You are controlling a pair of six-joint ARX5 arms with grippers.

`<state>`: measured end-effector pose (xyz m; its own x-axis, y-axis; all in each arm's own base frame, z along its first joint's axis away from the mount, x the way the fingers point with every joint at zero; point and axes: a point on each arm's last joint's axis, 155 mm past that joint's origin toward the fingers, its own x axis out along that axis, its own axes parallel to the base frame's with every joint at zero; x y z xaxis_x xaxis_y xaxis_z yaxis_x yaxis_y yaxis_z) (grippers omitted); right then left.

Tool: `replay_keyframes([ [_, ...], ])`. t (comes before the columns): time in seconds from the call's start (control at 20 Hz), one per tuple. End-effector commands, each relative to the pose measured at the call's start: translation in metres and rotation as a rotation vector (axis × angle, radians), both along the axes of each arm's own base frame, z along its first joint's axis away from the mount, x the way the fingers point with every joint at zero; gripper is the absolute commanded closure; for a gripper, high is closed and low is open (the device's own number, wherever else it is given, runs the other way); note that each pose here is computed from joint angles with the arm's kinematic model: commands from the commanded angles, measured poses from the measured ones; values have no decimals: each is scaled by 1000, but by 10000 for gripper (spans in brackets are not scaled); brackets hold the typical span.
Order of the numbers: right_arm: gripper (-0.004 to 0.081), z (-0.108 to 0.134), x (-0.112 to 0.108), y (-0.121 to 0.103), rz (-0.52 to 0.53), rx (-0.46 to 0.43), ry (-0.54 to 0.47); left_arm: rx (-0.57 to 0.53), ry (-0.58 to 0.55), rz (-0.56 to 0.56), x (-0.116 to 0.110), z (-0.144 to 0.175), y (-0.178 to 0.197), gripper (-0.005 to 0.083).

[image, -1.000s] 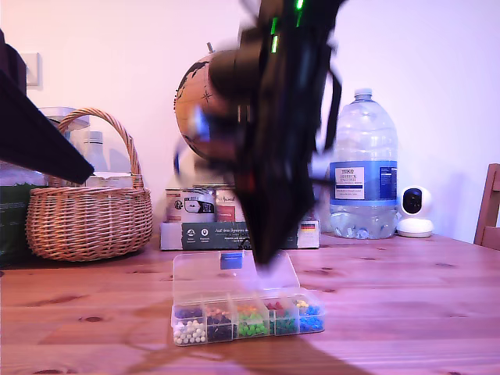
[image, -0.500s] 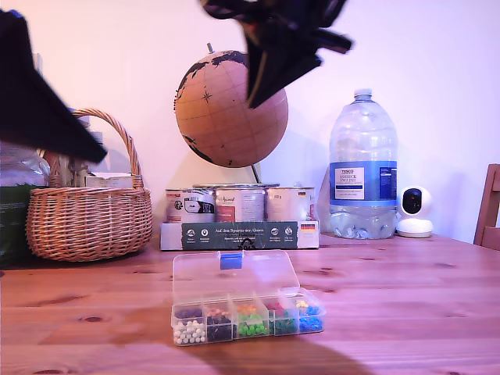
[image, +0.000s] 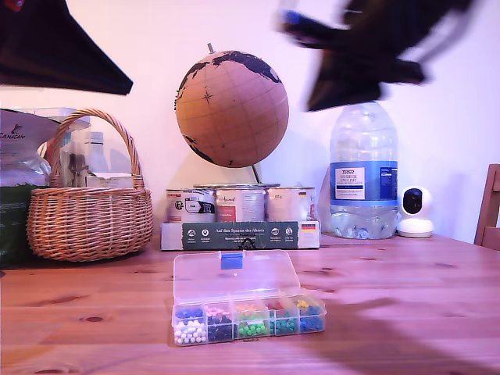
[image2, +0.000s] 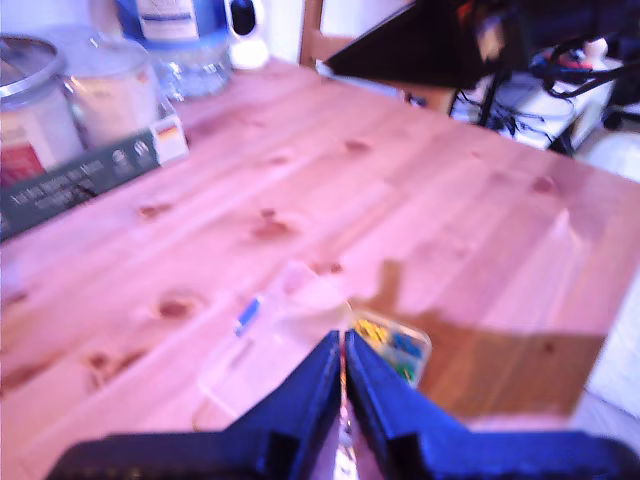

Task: Sort the loose pins on the table into their correct compartments

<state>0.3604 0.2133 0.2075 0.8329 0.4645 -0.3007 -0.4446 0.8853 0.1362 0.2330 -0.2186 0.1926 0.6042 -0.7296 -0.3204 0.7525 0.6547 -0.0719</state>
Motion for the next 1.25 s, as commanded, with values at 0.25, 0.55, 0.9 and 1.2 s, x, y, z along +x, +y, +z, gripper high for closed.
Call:
replay_keyframes([
  [0.25,783,-6,-48,-34,17,26,-139,-23,-15,38,5,8,4,797],
  [0.55,783,7,-91,-40,85,-18,-197,-32,-8,38,-2,11,8,797],
  [0.9,783,-21,-109,-50,97,-83,-84,52,106,42,-12,-22,15,797],
  [1.2,783,-55,-119,-57,105,-156,39,78,143,42,-16,-32,18,797],
])
